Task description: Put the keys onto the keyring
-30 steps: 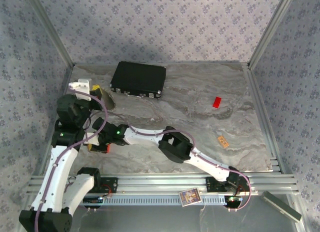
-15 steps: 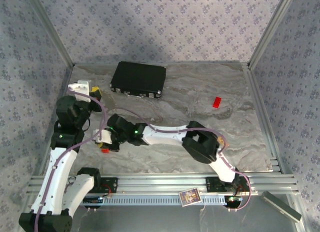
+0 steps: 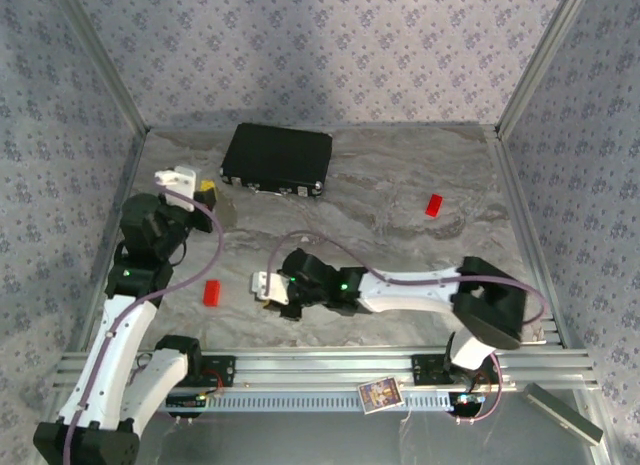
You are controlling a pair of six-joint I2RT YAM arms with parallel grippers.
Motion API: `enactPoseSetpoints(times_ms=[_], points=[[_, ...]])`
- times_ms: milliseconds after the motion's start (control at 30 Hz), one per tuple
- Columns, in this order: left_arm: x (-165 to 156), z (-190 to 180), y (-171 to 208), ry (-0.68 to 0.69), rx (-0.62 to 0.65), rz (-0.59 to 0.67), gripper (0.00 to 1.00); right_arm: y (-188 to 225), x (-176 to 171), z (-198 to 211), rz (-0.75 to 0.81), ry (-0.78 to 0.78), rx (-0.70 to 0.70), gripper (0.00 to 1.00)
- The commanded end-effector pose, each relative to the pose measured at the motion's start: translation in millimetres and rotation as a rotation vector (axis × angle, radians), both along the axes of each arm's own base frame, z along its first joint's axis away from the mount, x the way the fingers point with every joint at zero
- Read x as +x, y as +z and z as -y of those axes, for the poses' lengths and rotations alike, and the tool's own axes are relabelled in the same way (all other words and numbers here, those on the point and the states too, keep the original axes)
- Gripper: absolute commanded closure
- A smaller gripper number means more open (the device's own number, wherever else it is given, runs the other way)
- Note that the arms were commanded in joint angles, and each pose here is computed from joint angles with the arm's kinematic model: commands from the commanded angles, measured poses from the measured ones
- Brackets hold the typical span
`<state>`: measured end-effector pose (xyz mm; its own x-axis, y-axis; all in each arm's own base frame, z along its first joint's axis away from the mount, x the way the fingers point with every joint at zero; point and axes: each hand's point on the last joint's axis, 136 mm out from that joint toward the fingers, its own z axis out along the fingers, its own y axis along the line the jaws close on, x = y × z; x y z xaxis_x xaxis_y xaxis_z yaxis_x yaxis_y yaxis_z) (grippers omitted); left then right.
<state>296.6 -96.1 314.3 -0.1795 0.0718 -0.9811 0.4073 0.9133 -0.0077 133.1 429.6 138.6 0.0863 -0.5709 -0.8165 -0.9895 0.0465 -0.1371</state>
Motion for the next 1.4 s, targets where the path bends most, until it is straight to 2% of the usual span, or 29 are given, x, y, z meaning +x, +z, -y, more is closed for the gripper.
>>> enactPoseSetpoints(times_ms=[0, 167, 433, 700, 867, 1033, 1167, 1367], points=[[-10.0, 34.0, -4.3, -0.182, 0.073, 0.043, 1.0, 2.3, 7.9, 33.2, -0.056, -0.125, -0.009, 1.0], [-29.2, 76.5, -32.0, -0.43, 0.102, -0.022, 1.0, -3.5, 16.5, 71.9, -0.127, -0.264, 0.022, 1.0], [-61.3, 118.5, -70.3, -0.715, 0.17, -0.108, 1.0, 5.6, 24.5, 110.9, -0.181, -0.383, 0.101, 1.0], [-101.0, 144.8, -81.8, -0.953, 0.208, -0.082, 1.0, 34.6, 32.3, 126.6, -0.224, -0.373, 0.205, 1.0], [-97.6, 148.7, -90.6, -0.943, 0.229, -0.104, 1.0, 15.1, 38.6, 136.9, -0.309, -0.457, 0.148, 1.0], [-90.4, 148.1, -96.1, -0.908, 0.239, -0.11, 1.0, -21.9, 34.1, 140.7, -0.539, -0.605, 0.006, 1.0], [-88.8, 148.8, -99.9, -0.904, 0.234, -0.113, 1.0, -43.8, 23.8, 137.7, -0.67, -0.664, -0.091, 1.0], [-90.0, 147.9, -103.1, -0.902, 0.236, -0.117, 1.0, -64.0, 27.1, 137.7, -0.725, -0.729, -0.201, 1.0]])
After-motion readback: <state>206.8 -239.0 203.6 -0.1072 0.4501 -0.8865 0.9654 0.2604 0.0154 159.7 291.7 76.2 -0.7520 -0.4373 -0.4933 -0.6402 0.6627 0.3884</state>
